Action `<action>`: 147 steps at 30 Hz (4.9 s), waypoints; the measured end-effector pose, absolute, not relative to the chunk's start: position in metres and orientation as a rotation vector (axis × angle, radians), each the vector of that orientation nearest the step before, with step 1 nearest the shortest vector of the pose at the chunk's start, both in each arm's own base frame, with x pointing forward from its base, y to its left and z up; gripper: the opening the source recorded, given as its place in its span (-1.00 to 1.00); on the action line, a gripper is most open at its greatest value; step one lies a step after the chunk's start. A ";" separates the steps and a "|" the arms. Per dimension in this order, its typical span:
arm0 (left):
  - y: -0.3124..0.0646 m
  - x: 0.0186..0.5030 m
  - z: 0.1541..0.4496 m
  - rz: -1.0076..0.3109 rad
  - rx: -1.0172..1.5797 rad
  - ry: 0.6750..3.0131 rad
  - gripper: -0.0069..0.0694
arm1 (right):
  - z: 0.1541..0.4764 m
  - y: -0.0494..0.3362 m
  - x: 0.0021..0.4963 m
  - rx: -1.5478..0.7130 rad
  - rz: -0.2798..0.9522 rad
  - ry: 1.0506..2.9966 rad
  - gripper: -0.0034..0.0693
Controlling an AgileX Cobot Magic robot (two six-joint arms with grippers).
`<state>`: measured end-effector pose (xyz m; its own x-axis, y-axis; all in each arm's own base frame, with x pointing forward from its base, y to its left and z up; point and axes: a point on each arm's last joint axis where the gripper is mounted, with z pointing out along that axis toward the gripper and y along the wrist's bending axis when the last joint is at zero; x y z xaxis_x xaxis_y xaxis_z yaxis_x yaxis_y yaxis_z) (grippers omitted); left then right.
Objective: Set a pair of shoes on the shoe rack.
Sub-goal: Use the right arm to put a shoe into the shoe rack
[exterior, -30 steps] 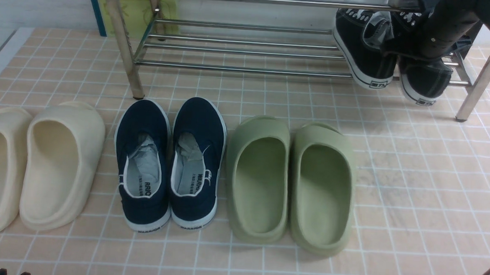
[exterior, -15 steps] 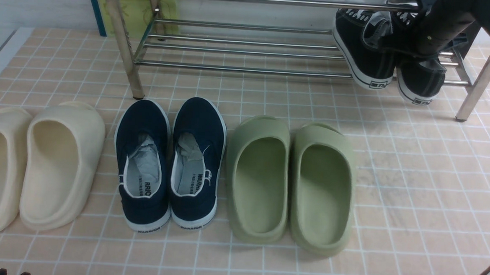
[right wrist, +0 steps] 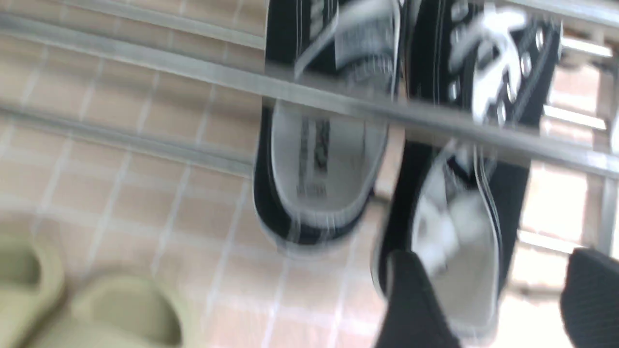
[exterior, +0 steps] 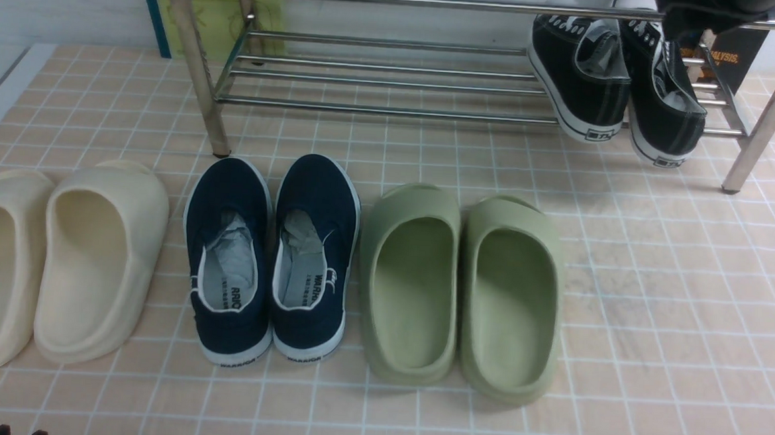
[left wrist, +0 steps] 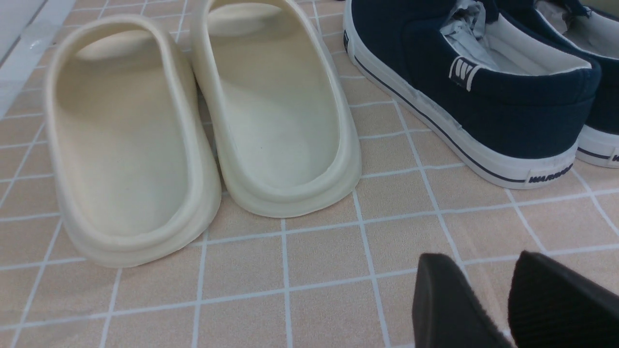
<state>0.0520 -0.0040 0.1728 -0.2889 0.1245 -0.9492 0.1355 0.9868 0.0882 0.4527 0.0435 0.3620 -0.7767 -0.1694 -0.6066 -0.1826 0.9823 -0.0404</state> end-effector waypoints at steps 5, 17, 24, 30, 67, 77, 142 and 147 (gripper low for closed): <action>-0.004 0.052 0.173 -0.010 0.189 1.868 -0.20 | 0.314 0.035 0.443 -0.287 -0.024 2.711 -0.56; -0.004 0.052 0.173 0.001 0.195 1.868 -0.20 | 0.247 0.028 0.455 -0.254 -0.030 2.697 -0.96; -0.003 0.052 0.173 0.005 0.198 1.867 -0.20 | 0.250 0.028 0.466 -0.198 -0.021 2.584 -0.95; -0.003 0.052 0.173 0.005 0.198 1.867 -0.20 | 0.257 0.028 0.466 -0.112 0.004 2.584 -0.94; -0.003 0.052 0.173 0.008 0.200 1.867 -0.20 | 0.276 0.090 0.478 -0.554 0.059 2.255 0.05; -0.003 0.052 0.173 0.008 0.200 1.867 -0.20 | 0.285 0.090 0.473 -0.587 0.039 2.252 -0.92; -0.003 0.052 0.173 0.009 0.200 1.867 -0.20 | 0.339 0.086 0.457 -0.587 0.094 2.254 0.27; -0.003 0.052 0.173 0.009 0.200 1.867 -0.20 | 0.372 0.036 0.444 -0.352 -0.014 2.255 -0.34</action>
<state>0.0521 -0.0033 0.1728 -0.2870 0.1428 -0.9472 0.1336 0.9851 0.1080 0.4441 0.0363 0.3724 -0.6134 -0.2570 -0.7468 -0.2474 0.9605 -0.1273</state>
